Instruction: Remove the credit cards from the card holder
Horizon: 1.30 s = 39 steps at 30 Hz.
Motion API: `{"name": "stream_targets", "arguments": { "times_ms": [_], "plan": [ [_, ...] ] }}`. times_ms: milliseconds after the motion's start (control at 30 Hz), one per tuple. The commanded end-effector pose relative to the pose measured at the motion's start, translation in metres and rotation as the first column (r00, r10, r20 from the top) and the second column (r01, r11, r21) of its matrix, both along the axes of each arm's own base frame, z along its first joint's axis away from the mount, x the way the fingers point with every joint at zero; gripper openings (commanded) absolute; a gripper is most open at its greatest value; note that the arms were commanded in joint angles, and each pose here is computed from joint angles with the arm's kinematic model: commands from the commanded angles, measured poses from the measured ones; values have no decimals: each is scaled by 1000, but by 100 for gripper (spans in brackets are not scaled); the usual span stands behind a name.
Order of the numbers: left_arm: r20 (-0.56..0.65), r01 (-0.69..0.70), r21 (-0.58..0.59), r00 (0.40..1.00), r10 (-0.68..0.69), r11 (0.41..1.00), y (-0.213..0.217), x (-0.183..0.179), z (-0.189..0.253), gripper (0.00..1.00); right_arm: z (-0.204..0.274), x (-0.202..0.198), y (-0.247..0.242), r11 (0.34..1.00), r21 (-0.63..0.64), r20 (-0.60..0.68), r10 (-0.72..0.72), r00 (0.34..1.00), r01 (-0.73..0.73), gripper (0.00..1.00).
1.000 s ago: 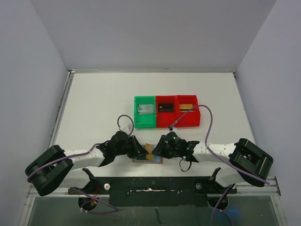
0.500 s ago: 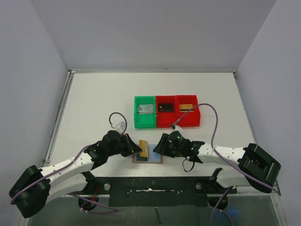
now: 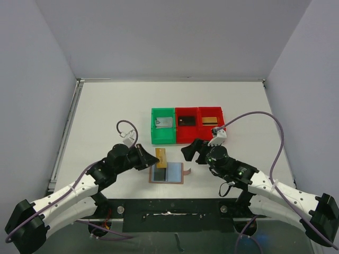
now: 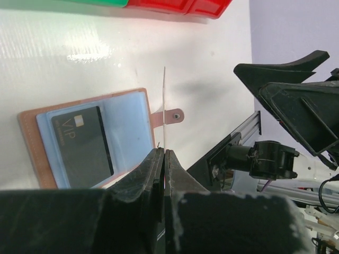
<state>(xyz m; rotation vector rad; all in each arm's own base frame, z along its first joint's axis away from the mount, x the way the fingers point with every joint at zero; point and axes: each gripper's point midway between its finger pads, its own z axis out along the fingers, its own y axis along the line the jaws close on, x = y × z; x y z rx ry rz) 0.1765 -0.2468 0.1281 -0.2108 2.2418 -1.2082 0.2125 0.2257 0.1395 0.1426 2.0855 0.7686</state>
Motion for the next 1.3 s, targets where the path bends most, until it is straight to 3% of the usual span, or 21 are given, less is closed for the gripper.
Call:
{"name": "stream_targets", "arguments": {
  "times_ms": [0, 100, 233, 333, 567, 867, 1000, 1167, 1267],
  "plan": [
    [155, -3, -89, 988, 17, 996, -8, 17, 51, 0, 43, 12, -15, 993, -113, 184, 41, 982, -21, 98],
    [215, 11, -142, 976, 20, 990, -13, 21, 67, 0, 44, 14, -24, 992, -122, 167, 62, 984, -42, 97],
    [261, 45, -183, 965, 4, 982, -19, 22, 83, 0, 52, 20, -26, 983, 57, 166, 161, 973, -173, 100],
    [269, 75, -199, 963, -19, 977, -25, 21, 90, 0, 56, 18, -28, 945, 199, 175, 226, 958, -259, 94],
    [291, 144, -264, 955, -63, 954, -37, 17, 105, 0, 69, 3, -23, 880, 320, 204, 296, 933, -349, 88],
    [305, 236, -303, 942, -141, 923, -50, 6, 116, 0, 74, -23, 0, 792, 381, 246, 411, 878, -478, 85],
    [314, 276, -319, 933, -174, 906, -54, 2, 120, 0, 83, -34, 24, 734, 370, 276, 498, 822, -569, 81],
    [318, 319, -354, 925, -208, 879, -60, -5, 125, 0, 85, -36, 42, 696, 387, 279, 536, 797, -604, 69],
    [312, 336, -315, 920, -238, 888, -60, -7, 117, 0, 82, -41, 46, 655, 374, 292, 589, 754, -657, 57]
  ]
}}
